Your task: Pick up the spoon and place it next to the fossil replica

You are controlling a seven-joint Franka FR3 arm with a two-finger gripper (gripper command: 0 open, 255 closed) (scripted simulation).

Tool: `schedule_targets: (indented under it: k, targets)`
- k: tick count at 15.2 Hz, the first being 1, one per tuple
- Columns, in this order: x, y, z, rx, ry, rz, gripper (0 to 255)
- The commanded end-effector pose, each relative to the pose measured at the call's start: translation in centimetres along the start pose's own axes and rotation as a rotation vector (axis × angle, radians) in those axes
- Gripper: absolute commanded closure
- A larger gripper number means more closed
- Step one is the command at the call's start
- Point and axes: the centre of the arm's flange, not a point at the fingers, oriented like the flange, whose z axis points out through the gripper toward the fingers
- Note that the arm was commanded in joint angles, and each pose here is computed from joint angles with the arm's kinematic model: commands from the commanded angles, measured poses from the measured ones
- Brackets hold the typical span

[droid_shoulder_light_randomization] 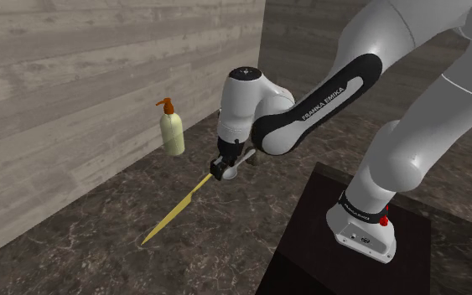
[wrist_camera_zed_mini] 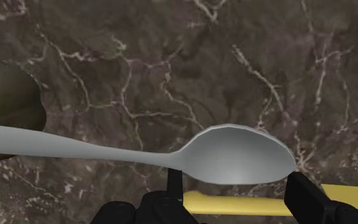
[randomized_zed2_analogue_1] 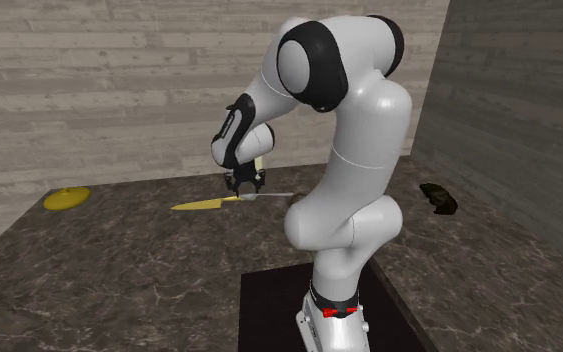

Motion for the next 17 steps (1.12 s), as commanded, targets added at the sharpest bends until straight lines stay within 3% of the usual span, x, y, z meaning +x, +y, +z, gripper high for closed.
schedule_targets:
  k: [1, 7, 17]
  targets:
    - [0.1, 0.0, -1.1, 0.0, -0.001, 0.0, 255]
    - [0.5, 0.1, -3.7, 0.0, -0.001, 0.0, 255]
    - [3.1, 13.1, -2.8, 0.0, -0.001, 0.0, 255]
